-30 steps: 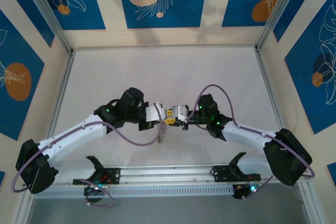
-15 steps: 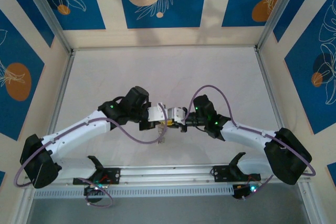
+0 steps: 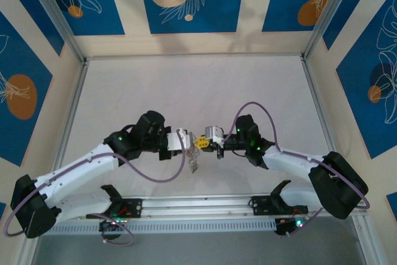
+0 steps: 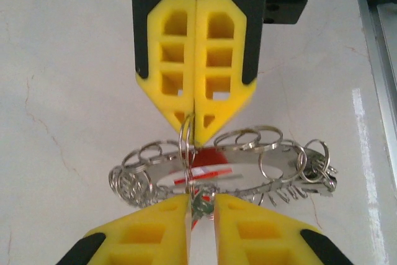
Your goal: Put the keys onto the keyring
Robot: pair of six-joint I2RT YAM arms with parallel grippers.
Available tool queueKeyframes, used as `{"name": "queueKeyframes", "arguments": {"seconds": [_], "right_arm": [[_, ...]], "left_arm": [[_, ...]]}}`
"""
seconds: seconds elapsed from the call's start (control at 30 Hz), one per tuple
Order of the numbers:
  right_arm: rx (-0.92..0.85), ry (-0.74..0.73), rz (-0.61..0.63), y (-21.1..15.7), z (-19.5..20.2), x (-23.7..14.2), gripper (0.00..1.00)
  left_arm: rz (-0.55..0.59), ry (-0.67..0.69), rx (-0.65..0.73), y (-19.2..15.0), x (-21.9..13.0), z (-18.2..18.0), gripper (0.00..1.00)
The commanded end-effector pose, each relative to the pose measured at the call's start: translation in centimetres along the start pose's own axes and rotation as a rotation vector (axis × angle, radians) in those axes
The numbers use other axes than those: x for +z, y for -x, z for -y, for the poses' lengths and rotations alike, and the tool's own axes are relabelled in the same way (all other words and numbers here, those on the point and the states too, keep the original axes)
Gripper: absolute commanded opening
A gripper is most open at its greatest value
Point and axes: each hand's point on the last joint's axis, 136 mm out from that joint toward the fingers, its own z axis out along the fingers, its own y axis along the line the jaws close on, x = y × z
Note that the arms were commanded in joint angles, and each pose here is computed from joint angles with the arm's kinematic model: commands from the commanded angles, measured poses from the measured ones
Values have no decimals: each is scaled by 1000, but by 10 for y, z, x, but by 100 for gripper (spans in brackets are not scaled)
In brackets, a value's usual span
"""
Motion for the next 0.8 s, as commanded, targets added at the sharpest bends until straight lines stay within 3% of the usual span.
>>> {"name": "queueKeyframes", "arguments": {"seconds": [0.0, 0.1, 0.3, 0.77], "right_arm": [[-55, 33, 111, 27, -5, -6, 0], [-65, 36, 133, 30, -6, -7, 0], [-75, 42, 145, 33, -7, -6, 0], [-86, 61, 161, 36, -10, -3, 0]], "left_arm": [[90, 37, -1, 15, -2, -3, 18], [132, 45, 3, 22, -3, -5, 24], [182, 37, 16, 31, -5, -3, 27], [146, 39, 32, 21, 7, -4, 21]]}}
